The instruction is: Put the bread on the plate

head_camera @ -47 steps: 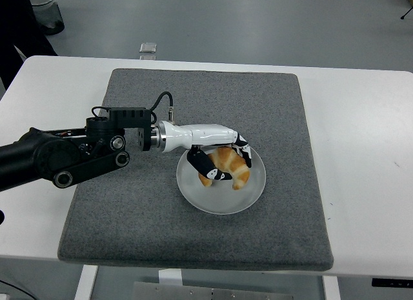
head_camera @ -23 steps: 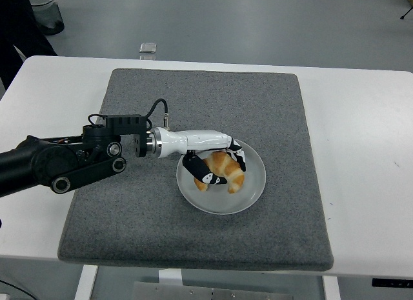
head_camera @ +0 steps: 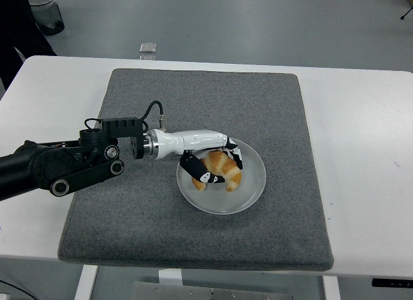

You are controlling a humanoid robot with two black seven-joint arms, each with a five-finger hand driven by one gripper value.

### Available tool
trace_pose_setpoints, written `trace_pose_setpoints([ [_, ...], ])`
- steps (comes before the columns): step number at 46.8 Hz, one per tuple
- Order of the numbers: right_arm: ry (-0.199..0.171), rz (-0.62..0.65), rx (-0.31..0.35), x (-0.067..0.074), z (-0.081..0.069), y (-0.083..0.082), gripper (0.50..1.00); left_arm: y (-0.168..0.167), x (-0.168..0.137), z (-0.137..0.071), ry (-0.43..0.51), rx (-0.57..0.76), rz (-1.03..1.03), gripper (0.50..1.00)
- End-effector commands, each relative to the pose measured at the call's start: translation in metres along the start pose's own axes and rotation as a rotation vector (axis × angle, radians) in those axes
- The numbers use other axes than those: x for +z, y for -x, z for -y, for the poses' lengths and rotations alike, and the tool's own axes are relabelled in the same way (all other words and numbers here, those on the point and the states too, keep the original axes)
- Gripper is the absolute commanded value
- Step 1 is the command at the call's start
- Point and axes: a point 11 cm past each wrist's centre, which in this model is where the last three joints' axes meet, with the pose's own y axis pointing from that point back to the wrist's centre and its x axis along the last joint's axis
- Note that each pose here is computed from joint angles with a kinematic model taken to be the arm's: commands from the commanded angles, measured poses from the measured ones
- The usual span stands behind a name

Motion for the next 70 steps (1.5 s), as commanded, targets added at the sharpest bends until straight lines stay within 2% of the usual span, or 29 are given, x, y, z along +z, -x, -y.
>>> trace_pose_setpoints([
  [1,0.0,0.0,0.0,0.0,0.0,0.0,0.93,0.0,-0.001,-0.001,-0.002,0.002,-0.001,0.591],
  [7,0.0,0.0,0.0,0.0,0.0,0.0,0.93,-0.001,0.0,-0.001,0.0,0.009,-0.01,0.707],
  [20,0.0,-0.001,0.0,0.0,0.0,0.0,0.93,-0.004,0.001,-0.001,0.006,0.023,-0.052,0.784],
  [23,0.0,-0.001,0.0,0.0,0.0,0.0,0.93,-0.005,0.0,-0.001,0.005,0.029,-0.059,0.838],
  [30,0.0,-0.001,0.0,0.0,0.0,0.0,0.93,-0.008,0.0,-0.002,0.008,0.043,-0.098,0.928],
  [35,0.0,-0.001,0.0,0.0,0.0,0.0,0.93,-0.01,-0.001,-0.004,0.005,0.049,-0.107,0.964],
  [41,-0.001,-0.001,0.0,0.0,0.0,0.0,0.932,-0.012,-0.003,-0.008,0.0,0.052,-0.114,0.986],
  [51,0.0,-0.001,0.0,0.0,0.0,0.0,0.932,-0.022,-0.005,-0.012,-0.007,0.067,-0.114,0.99],
  [58,0.0,-0.001,0.0,0.0,0.0,0.0,0.932,-0.05,0.001,-0.017,0.011,0.116,-0.143,0.99],
  [70,0.0,-0.001,0.0,0.0,0.0,0.0,0.93,-0.109,0.006,-0.038,0.019,0.226,-0.207,0.99],
])
